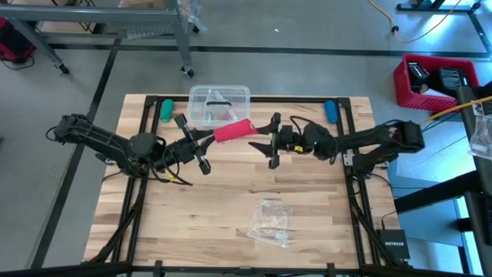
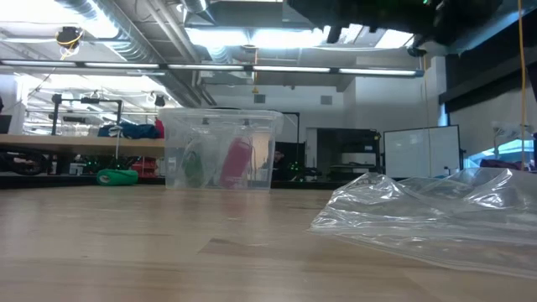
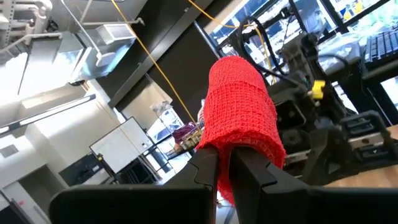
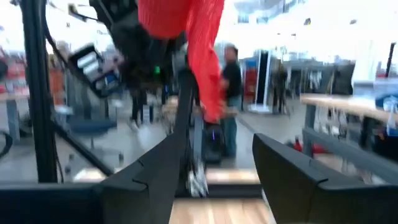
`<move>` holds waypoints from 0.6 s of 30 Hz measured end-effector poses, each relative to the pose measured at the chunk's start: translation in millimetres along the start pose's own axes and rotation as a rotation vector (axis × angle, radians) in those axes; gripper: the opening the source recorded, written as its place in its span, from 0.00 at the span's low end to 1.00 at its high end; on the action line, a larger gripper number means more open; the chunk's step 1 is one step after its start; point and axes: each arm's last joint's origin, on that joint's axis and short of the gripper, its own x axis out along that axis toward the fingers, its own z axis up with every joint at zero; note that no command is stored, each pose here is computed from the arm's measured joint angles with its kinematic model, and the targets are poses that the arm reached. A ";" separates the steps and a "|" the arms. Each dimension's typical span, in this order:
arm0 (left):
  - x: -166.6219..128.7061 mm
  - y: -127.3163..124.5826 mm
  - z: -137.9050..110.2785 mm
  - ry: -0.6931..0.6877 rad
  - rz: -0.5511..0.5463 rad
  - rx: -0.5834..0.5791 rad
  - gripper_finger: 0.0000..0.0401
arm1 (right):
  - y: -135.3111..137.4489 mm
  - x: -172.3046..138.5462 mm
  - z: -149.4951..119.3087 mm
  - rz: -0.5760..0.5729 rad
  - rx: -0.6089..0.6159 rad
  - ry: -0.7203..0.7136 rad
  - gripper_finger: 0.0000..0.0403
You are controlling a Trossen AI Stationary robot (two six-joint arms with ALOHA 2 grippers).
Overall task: Roll bandage
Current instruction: Roll the red bandage
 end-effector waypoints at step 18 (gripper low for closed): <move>0.0 0.0 0.0 0.000 0.000 0.002 0.04 | 0.4 24.2 -3.1 0.039 -0.063 -0.101 0.14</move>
